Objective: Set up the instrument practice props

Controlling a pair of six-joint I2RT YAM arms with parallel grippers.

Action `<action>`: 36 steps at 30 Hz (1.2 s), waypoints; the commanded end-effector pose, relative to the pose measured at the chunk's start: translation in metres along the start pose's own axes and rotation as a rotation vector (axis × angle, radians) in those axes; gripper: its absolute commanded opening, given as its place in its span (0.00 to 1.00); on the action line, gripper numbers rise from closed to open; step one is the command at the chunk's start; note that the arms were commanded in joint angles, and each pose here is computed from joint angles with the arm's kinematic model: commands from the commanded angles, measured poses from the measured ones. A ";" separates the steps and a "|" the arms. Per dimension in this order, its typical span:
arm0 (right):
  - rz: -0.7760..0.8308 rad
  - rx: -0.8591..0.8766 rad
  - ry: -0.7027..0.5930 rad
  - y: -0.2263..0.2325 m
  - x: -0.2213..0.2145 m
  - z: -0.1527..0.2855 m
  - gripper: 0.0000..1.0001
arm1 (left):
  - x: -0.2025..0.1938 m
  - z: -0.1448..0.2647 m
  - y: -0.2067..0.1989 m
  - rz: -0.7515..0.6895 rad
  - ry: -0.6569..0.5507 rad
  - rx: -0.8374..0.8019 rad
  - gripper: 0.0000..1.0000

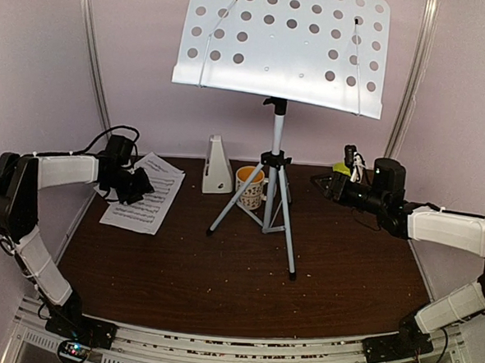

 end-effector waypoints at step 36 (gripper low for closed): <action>0.068 0.096 -0.011 0.038 0.002 0.032 0.56 | -0.111 0.006 -0.022 -0.173 0.176 -0.002 0.43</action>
Point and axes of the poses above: each gripper's point midway between its finger pads, its own z axis back along the fingers, its own y axis along the line the jaws close on, x = y × z, the point moved 9 cm from there along z, back along the fingers, and after that the axes turned 4 degrees about z, right-handed, at the moved point
